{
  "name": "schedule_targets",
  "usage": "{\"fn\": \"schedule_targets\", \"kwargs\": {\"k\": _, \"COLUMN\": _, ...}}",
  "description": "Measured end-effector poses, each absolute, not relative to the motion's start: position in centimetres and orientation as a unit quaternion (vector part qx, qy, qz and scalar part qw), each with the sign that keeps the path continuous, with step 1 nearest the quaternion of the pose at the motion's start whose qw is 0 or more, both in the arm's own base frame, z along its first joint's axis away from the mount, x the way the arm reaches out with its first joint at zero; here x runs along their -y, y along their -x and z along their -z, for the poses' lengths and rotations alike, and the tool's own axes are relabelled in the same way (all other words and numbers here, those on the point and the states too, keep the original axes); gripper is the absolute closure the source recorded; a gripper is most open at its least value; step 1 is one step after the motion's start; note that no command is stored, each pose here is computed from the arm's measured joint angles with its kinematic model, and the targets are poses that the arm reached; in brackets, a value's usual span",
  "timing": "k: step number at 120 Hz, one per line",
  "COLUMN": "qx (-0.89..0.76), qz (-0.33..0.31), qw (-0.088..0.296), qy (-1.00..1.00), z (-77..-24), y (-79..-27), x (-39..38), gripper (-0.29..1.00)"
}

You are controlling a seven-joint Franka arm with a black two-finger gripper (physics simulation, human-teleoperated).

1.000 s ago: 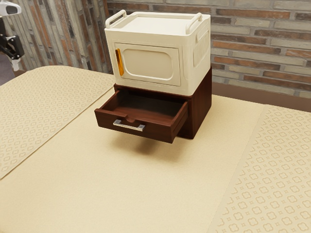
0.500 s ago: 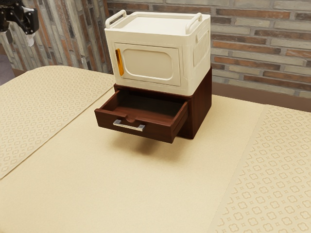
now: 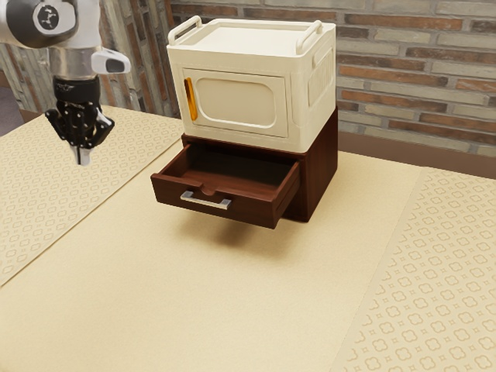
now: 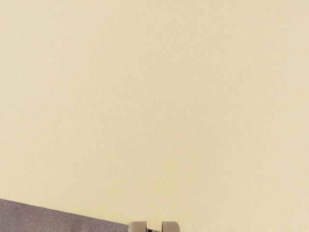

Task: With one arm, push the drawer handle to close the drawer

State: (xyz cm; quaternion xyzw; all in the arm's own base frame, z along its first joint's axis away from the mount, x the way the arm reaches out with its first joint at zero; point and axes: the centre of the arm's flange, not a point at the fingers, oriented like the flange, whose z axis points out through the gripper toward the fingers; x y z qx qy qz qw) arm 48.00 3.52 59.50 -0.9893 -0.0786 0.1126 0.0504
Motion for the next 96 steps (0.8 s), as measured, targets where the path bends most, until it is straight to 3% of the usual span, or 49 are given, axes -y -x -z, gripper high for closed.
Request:
{"fn": "schedule_targets", "kwargs": {"k": 39, "qx": 0.071, "qz": -0.082, "qw": 0.04, "qy": 0.993, "z": -50.5, "y": -47.5, "x": -0.9, "gripper": 0.78}}
{"fn": "schedule_targets", "kwargs": {"k": 96, "qx": 0.044, "qz": 0.007, "qw": 0.042, "qy": 0.998, "z": -44.4, "y": -51.4, "x": 4.6, "gripper": 0.79}}
